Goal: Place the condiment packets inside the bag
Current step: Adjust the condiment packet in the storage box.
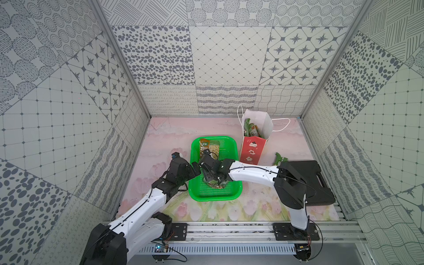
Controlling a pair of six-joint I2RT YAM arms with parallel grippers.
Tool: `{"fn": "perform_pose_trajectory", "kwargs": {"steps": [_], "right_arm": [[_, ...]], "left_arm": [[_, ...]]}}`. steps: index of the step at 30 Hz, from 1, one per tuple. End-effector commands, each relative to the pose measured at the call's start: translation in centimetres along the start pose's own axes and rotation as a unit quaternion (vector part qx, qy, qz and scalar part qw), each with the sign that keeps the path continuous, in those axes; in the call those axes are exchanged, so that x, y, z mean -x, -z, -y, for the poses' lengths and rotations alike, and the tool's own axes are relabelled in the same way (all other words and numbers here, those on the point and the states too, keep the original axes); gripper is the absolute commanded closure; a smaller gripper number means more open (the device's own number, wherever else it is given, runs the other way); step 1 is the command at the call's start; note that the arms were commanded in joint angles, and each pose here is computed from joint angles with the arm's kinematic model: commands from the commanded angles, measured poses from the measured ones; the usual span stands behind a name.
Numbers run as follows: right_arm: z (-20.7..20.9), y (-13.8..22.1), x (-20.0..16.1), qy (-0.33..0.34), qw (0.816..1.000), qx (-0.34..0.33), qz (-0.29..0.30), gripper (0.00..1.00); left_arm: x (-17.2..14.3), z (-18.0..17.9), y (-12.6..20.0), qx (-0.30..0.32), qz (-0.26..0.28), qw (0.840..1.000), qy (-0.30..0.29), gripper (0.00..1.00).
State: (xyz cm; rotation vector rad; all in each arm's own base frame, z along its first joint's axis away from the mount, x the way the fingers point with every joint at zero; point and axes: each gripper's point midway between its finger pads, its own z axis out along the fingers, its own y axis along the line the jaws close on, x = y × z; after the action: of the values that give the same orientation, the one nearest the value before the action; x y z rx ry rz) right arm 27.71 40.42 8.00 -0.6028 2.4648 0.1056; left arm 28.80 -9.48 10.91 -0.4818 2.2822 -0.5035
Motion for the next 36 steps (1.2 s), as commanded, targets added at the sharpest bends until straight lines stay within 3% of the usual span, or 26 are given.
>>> {"fn": "perform_pose_trajectory", "kwargs": {"steps": [1,7,11,22,36], "right_arm": [[1.0,-0.7,-0.7,0.02,0.999,-0.049,-0.013,0.32],[0.0,-2.8,-2.0,0.024,0.998,-0.047,-0.036,0.31],[1.1,-3.1,-2.3,0.032,0.995,-0.082,-0.041,0.3],[6.3,1.8,0.1,0.051,0.978,-0.203,0.015,0.3],[8.2,5.3,2.5,0.074,0.965,-0.247,0.055,0.35]], "left_arm": [[0.8,0.7,0.0,-0.017,0.014,1.0,0.016,0.01],[0.6,0.4,-0.2,-0.015,0.011,0.999,0.027,0.01],[0.3,0.4,-0.5,-0.014,0.005,1.0,0.026,0.01],[0.4,0.2,-0.7,-0.01,0.004,1.0,0.027,0.01],[0.5,0.4,-0.6,-0.014,0.006,1.0,0.02,0.05]]}}
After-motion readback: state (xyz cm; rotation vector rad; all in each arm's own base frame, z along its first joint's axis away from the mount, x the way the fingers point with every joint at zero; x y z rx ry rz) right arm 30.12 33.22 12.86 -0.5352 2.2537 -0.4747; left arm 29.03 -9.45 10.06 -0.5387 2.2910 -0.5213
